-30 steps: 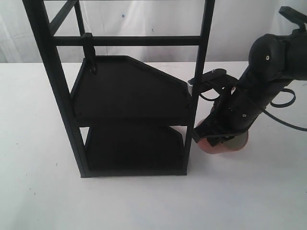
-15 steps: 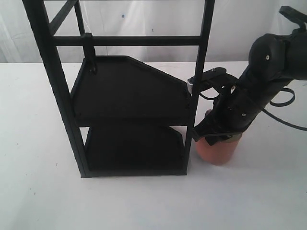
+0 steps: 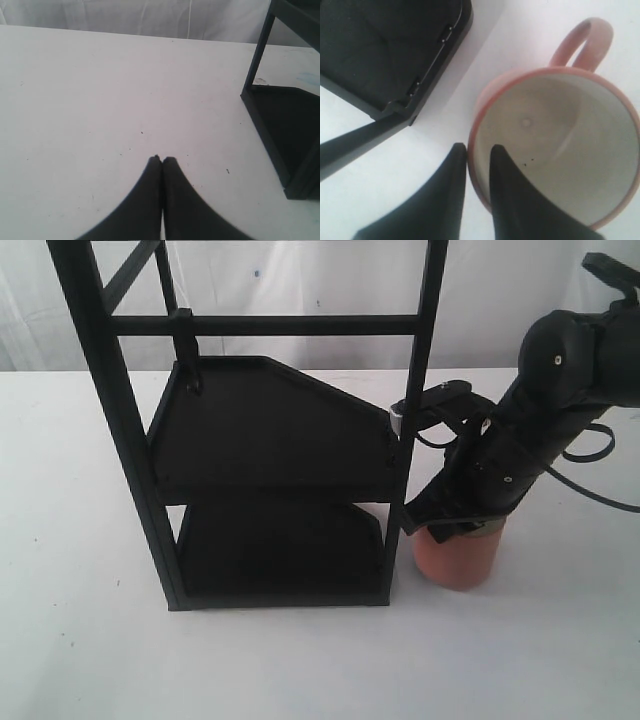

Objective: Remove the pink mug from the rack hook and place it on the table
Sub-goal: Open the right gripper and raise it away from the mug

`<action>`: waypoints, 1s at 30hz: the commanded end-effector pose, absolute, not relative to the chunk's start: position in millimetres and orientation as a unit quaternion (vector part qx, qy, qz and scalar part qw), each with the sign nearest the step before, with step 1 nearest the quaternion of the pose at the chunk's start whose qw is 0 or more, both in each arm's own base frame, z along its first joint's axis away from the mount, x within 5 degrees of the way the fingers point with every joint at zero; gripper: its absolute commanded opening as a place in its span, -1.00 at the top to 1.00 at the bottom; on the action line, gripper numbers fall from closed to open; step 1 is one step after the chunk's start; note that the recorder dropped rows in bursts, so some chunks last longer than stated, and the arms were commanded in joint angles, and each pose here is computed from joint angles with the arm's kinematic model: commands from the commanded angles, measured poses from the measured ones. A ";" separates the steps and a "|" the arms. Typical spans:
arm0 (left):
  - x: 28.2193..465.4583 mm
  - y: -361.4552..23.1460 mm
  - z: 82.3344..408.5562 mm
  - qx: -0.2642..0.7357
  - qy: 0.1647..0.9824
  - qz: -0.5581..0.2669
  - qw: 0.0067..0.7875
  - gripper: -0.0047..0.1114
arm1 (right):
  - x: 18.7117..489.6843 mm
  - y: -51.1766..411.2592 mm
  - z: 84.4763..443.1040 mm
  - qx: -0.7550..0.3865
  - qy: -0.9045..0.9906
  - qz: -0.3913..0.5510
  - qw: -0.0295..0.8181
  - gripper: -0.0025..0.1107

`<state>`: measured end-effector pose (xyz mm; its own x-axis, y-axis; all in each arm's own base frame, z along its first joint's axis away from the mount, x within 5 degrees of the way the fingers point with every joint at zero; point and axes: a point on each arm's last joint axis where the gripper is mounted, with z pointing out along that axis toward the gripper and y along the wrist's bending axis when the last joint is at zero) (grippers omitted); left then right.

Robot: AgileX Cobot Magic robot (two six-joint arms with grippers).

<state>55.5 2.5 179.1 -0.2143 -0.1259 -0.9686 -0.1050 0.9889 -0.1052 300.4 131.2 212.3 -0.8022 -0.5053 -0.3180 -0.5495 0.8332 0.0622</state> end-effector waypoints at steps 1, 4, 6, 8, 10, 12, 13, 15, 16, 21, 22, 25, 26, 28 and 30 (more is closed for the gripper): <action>56.0 2.1 178.0 -0.075 0.780 -0.013 0.621 0.92 | 300.9 128.3 213.1 -0.279 0.946 0.074 0.149 0.67; 56.0 2.1 178.0 -0.075 0.780 -0.013 0.621 0.92 | 299.9 128.1 213.2 -0.280 0.946 0.074 0.142 0.66; 56.0 2.1 178.0 -0.075 0.780 -0.013 0.621 0.92 | 299.7 128.1 213.1 -0.280 0.947 0.074 0.141 0.63; 56.0 2.1 178.0 -0.075 0.780 -0.013 0.621 0.92 | 299.2 128.0 213.0 -0.281 0.947 0.074 0.138 0.57; 56.0 2.1 178.0 -0.075 0.780 -0.013 0.621 0.92 | 299.1 128.0 214.0 -0.281 0.947 0.075 0.138 0.51; 56.0 2.1 178.0 -0.075 0.780 -0.013 0.621 0.92 | 299.6 128.2 217.0 -0.281 0.946 0.075 0.142 0.49; 56.0 2.1 178.0 -0.075 0.780 -0.013 0.621 0.92 | 299.4 128.2 219.4 -0.282 0.946 0.075 0.143 0.49; 56.0 2.1 178.0 -0.075 0.780 -0.013 0.621 0.92 | 299.4 128.2 226.8 -0.281 0.944 0.077 0.153 0.49; 56.0 2.1 178.0 -0.075 0.780 -0.013 0.621 0.92 | 298.7 128.0 233.3 -0.281 0.943 0.078 0.162 0.49; 56.0 2.1 178.0 -0.075 0.780 -0.013 0.621 0.92 | 290.0 123.8 261.4 -0.287 0.934 0.074 0.197 0.49; 56.0 2.1 178.0 -0.075 0.780 -0.013 0.621 0.92 | 287.4 122.6 267.6 -0.288 0.932 0.074 0.206 0.49; 56.0 2.1 178.0 -0.075 0.780 -0.013 0.621 0.92 | 278.8 118.9 285.0 -0.289 0.926 0.073 0.231 0.49; 56.0 2.1 178.0 -0.075 0.780 -0.013 0.621 0.92 | 276.0 116.9 290.9 -0.292 0.923 0.069 0.241 0.49; 56.0 2.1 178.0 -0.075 0.780 -0.013 0.621 0.92 | 268.7 106.9 306.2 -0.313 0.911 0.025 0.266 0.49; 56.0 2.1 178.0 -0.075 0.780 -0.013 0.621 0.92 | 264.0 90.6 320.7 -0.298 0.909 -0.037 0.290 0.49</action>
